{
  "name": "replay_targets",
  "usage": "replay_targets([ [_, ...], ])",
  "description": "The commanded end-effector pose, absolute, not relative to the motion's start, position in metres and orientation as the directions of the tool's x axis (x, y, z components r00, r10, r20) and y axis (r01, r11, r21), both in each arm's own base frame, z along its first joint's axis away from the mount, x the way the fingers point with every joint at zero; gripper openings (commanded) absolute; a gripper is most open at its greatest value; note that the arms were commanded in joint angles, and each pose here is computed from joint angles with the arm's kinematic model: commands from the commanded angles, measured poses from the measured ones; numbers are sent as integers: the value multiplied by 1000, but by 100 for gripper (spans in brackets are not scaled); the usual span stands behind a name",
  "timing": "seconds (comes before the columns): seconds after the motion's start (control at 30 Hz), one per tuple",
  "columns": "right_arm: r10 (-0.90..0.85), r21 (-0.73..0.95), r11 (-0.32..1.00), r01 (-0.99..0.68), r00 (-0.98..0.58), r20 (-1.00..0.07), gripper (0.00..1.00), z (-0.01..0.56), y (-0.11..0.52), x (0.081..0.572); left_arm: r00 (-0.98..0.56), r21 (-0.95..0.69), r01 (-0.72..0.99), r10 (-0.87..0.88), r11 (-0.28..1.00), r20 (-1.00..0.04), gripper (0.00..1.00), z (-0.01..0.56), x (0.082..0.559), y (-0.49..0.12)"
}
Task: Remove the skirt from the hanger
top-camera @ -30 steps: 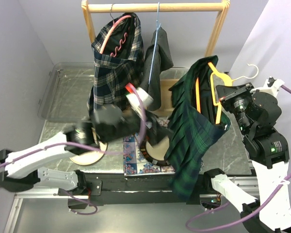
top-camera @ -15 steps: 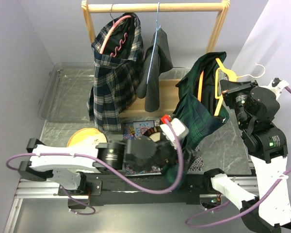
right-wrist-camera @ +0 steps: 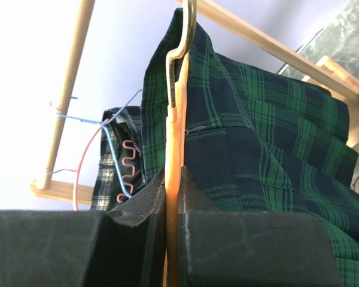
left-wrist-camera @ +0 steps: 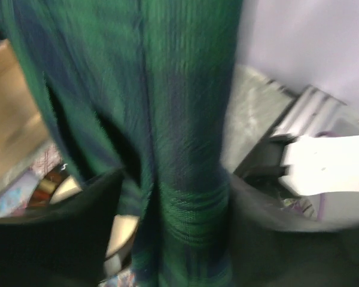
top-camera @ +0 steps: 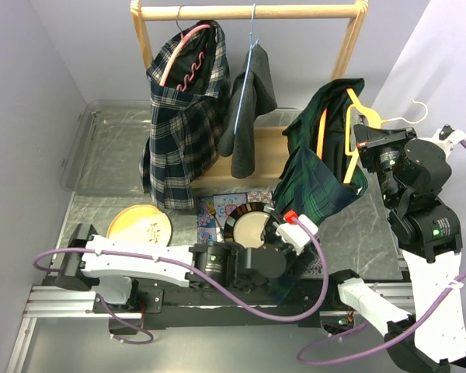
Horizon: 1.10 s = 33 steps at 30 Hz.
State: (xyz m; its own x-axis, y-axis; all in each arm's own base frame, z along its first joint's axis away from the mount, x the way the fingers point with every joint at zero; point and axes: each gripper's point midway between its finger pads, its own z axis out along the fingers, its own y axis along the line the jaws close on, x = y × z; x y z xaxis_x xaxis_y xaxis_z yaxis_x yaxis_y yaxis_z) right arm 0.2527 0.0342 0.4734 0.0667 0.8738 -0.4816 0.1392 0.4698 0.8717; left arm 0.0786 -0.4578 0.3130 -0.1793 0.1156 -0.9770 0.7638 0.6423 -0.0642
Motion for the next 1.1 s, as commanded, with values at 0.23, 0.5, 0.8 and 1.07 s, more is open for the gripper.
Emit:
replay_targets([
  [0.23,878,862,468,-194,209,-430,0,597,31,219,-199,-60,649,93,758,-976,1,306,99,-402],
  [0.5,840,807,541,-237,193,-507,0,620,36,204,-250,-107,548,41,830,-967,1,305,109,-333],
  [0.8,660,600,674,-430,-13,-751,0,565,78,129,-179,-252,637,-179,729,-968,1,419,90,-295],
  [1.07,717,610,664,-432,140,-682,0,582,43,71,-91,-203,483,-182,852,-979,1,448,119,-237],
])
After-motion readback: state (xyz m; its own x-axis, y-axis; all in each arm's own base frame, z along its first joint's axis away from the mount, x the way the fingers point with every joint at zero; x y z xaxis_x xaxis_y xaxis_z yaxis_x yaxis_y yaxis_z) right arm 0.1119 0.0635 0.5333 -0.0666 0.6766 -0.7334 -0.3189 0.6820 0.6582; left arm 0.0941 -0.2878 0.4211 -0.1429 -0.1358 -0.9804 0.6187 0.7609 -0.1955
